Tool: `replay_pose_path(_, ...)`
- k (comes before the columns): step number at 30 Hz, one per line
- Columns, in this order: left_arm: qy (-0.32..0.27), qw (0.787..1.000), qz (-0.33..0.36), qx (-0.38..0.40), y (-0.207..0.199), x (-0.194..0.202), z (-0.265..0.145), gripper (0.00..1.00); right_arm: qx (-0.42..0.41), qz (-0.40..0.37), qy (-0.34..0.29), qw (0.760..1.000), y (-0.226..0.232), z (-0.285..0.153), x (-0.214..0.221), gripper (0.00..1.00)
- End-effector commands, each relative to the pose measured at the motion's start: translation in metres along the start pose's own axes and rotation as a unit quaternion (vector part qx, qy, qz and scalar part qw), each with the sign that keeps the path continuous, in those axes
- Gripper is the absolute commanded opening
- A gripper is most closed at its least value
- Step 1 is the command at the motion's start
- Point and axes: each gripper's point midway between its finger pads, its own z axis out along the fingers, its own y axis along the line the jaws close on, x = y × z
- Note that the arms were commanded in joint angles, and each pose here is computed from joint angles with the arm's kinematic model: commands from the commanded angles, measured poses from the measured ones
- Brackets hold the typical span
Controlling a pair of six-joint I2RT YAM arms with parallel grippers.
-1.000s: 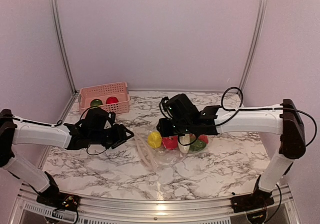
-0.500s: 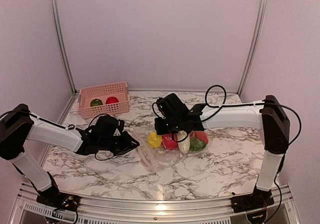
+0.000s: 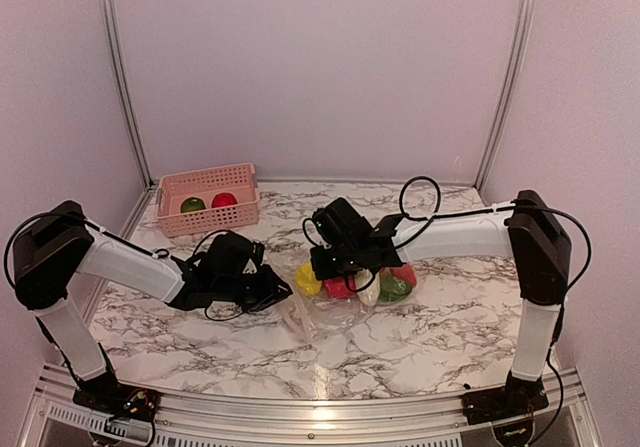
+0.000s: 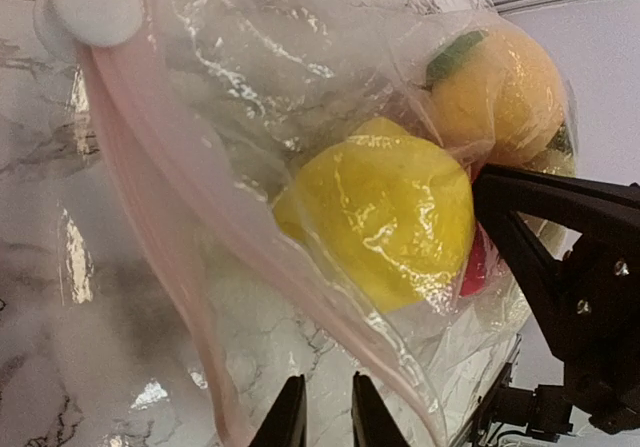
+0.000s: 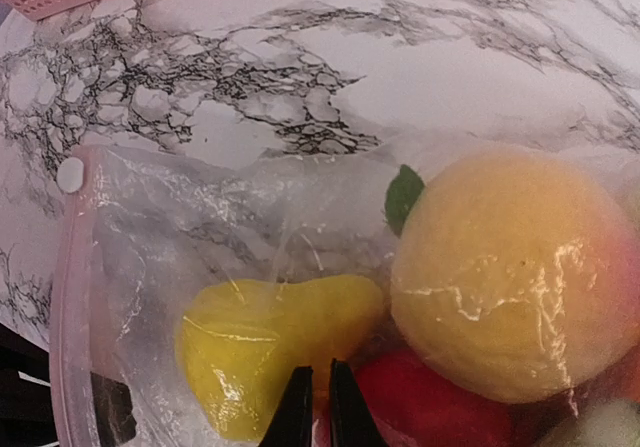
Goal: Open the zip-top bag and remove the fake food
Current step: Pick up the fake fruit from the zipper food storage bag.
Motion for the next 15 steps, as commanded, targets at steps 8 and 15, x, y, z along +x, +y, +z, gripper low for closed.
replay_pose_path(8,-0.004,1.0,0.008,-0.005,0.0,0.002,0.001,0.25,-0.012,-0.031,0.04,0.999,0.019,0.003,0.044,0.12)
replay_pose_path(15,-0.021,0.999,0.024,-0.029,0.008,0.0,-0.013,0.33,-0.007,-0.02,0.029,0.999,0.02,-0.013,0.042,0.21)
